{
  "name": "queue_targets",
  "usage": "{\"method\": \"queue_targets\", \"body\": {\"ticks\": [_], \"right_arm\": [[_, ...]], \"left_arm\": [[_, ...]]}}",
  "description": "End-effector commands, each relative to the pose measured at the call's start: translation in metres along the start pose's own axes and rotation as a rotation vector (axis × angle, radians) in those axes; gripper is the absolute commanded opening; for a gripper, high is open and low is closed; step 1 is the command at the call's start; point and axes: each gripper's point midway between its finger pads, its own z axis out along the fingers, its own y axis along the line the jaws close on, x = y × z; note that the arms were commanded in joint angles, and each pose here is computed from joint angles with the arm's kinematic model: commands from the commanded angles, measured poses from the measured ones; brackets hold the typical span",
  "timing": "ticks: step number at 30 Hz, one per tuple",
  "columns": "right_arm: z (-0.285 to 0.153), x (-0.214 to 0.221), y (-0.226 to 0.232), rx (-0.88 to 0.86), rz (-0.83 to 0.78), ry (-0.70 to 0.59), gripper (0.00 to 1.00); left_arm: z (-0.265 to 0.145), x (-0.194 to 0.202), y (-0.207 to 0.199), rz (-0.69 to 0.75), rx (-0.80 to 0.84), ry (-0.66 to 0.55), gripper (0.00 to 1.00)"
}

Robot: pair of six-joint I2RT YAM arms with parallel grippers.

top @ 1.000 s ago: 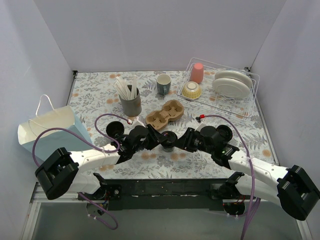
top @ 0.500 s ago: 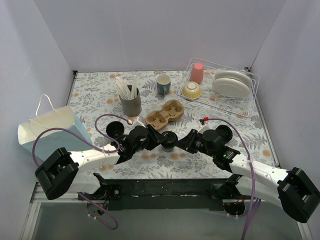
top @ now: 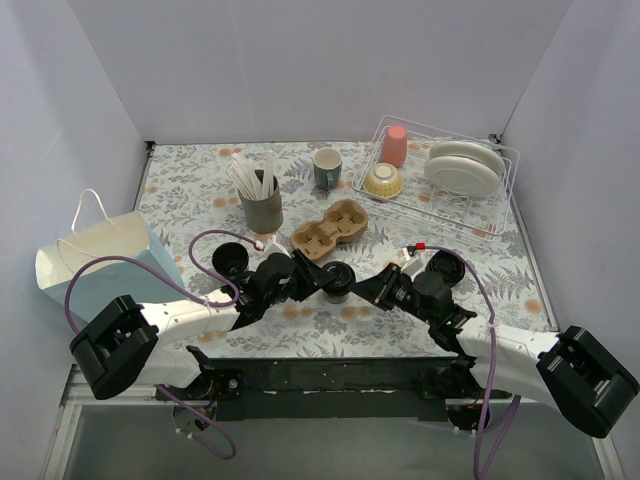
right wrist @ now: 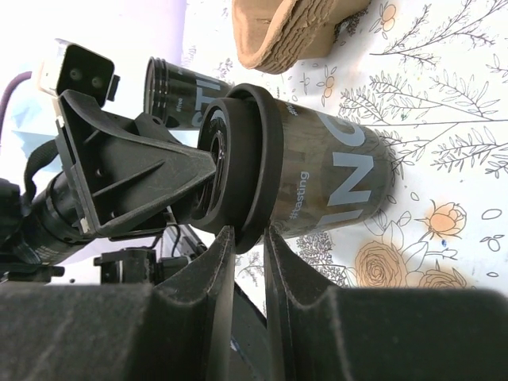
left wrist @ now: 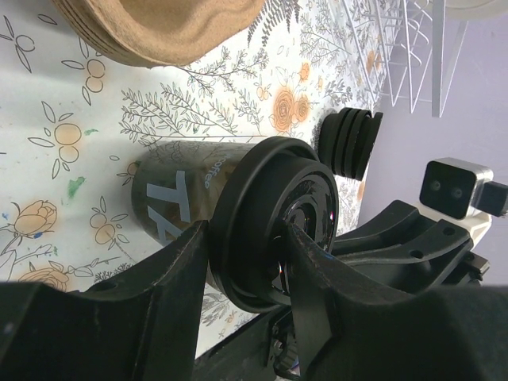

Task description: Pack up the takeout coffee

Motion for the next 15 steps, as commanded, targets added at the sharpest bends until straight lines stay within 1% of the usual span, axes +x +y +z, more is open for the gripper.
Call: {"method": "queue_targets", "body": {"ticks": [1, 9, 11, 13, 15], "right_arm": [[-0.019, 0.037, -0.092, 0.293, 0.02, 0.094, 0.1], [-0.025, 0.047, -0.107, 0.339, 0.05, 0.118, 0.18], [-0.023, 0.048, -0.111, 0.351, 0.035, 0.13, 0.13], [-0.02, 0.046, -0.113, 0.379, 0.006, 0.146, 0.12], [-0.025, 0.05, -0.128, 0.444, 0.024, 0.148, 0.12]], "left_arm": [[-0.035, 0.064, 0.143, 0.111, -0.457, 0.27, 0.39], [-0.037, 0.064, 0.141, 0.111, -0.449, 0.269, 0.39], [-0.036, 0.064, 0.142, 0.112, -0.452, 0.27, 0.39], [-0.035, 0.063, 0.14, 0.115, -0.449, 0.268, 0.39], [-0.035, 0.063, 0.139, 0.121, -0.449, 0.27, 0.39]]}}
